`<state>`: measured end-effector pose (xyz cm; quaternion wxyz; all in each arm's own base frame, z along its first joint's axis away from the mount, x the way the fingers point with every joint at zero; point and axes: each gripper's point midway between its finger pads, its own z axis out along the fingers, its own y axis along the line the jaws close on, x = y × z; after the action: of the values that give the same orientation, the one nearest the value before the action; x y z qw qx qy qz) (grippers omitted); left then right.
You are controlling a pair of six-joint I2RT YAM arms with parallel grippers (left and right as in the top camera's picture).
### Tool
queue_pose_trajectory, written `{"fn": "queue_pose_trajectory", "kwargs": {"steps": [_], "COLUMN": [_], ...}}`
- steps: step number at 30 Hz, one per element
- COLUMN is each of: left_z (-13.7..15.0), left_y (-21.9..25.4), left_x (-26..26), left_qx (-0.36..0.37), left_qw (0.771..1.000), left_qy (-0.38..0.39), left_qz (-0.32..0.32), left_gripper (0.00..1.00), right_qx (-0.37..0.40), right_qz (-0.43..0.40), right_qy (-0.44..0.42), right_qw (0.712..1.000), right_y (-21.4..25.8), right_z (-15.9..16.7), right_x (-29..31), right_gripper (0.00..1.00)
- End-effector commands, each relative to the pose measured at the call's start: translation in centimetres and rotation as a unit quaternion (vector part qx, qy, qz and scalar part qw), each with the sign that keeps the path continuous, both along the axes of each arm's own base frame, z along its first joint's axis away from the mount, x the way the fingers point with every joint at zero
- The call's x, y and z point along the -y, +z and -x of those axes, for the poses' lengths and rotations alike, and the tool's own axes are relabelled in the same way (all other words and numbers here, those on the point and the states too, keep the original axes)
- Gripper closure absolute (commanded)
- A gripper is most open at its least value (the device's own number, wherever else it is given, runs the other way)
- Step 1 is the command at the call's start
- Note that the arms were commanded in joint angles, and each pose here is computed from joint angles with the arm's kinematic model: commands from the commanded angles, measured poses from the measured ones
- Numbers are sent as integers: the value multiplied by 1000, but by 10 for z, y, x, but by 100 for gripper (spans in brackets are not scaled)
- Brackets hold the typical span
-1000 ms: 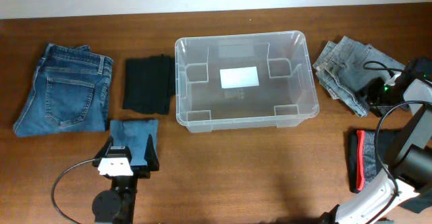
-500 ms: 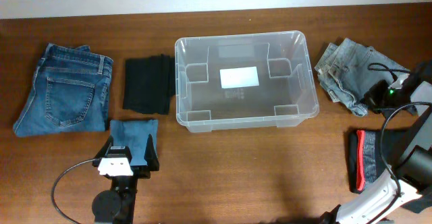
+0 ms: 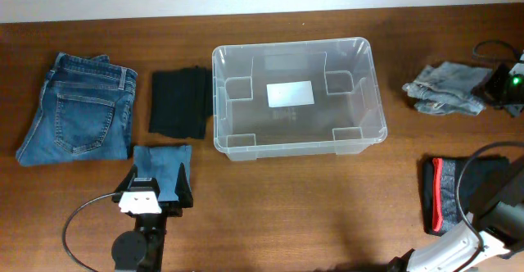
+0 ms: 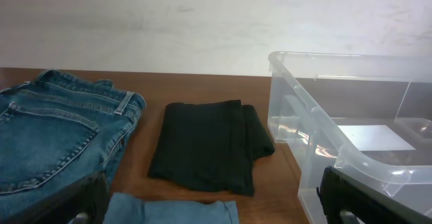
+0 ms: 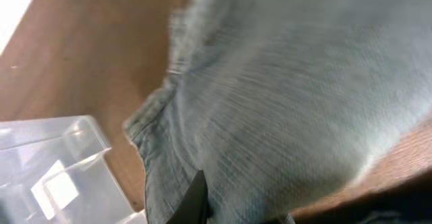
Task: Pack container
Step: 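Lift the light-blue jeans with the right gripper over the clear bin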
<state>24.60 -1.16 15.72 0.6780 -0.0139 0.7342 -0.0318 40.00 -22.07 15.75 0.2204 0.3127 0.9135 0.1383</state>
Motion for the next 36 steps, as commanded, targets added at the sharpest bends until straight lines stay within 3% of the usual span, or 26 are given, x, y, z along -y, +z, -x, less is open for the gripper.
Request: {"fn": "queue_pose_trajectory", "kwargs": {"steps": [1, 8, 11, 18, 25, 36], "left_z": [0, 0, 0, 0, 0, 0], "left_y": [0, 0, 0, 0, 0, 0], "left_x": [-1, -1, -1, -1, -1, -1], "left_qx": [1, 1, 1, 1, 1, 1], "left_qw": [1000, 1000, 1000, 1000, 1000, 1000], "left_qy": [0, 0, 0, 0, 0, 0], "left_qz": [-8, -8, -8, -8, -8, -8], "left_gripper": [1, 1, 1, 1, 0, 1], "right_qx": [91, 147, 194, 280, 293, 222], "right_qz": [52, 112, 148, 171, 126, 76], "right_qy": [63, 163, 261, 371, 489, 554], "right_qw": [992, 969, 934, 869, 812, 799], "right_y": [79, 151, 195, 263, 259, 209], "right_z": [-13, -23, -25, -24, -6, 15], "right_x": [-17, -68, -116, -225, -341, -389], "right_gripper": [96, 96, 96, 96, 96, 96]}}
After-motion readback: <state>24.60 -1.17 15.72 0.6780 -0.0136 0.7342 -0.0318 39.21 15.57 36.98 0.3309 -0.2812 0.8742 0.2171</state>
